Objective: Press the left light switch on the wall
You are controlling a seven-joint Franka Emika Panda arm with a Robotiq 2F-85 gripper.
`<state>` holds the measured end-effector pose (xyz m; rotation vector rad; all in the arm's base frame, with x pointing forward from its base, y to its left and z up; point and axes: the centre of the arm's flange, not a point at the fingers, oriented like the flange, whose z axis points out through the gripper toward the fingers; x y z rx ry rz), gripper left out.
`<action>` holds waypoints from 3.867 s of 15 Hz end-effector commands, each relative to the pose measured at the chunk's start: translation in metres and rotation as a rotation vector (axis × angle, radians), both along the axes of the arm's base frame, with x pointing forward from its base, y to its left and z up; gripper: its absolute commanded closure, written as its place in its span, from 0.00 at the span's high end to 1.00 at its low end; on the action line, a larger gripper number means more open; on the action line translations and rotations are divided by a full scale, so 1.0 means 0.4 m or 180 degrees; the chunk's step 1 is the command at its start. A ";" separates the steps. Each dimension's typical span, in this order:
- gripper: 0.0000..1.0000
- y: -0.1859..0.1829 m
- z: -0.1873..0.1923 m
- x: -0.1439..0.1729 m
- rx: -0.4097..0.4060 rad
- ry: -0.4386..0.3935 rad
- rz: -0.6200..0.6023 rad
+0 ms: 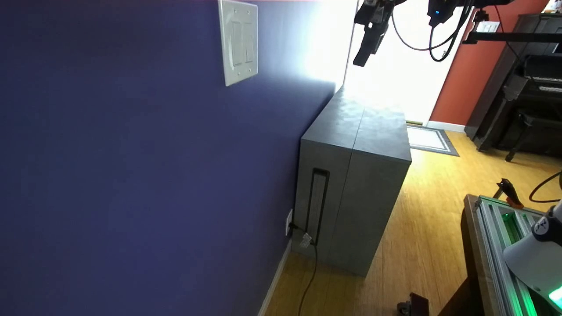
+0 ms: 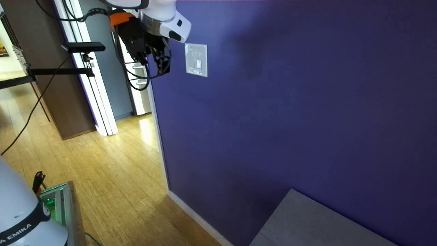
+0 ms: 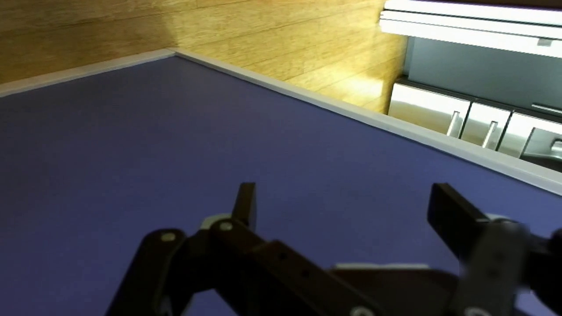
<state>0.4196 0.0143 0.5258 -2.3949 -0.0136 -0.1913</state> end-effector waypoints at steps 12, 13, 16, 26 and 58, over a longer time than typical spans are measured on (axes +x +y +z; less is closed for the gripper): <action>1.00 0.064 0.003 0.136 0.0744 0.0084 -0.0560; 0.75 0.057 0.000 0.153 0.0844 0.0036 -0.0674; 0.59 0.051 0.008 0.190 0.1185 -0.0102 -0.0912; 0.04 0.076 -0.048 0.278 0.1618 -0.0152 -0.1259; 0.05 0.038 -0.139 0.325 0.2082 -0.0017 -0.1290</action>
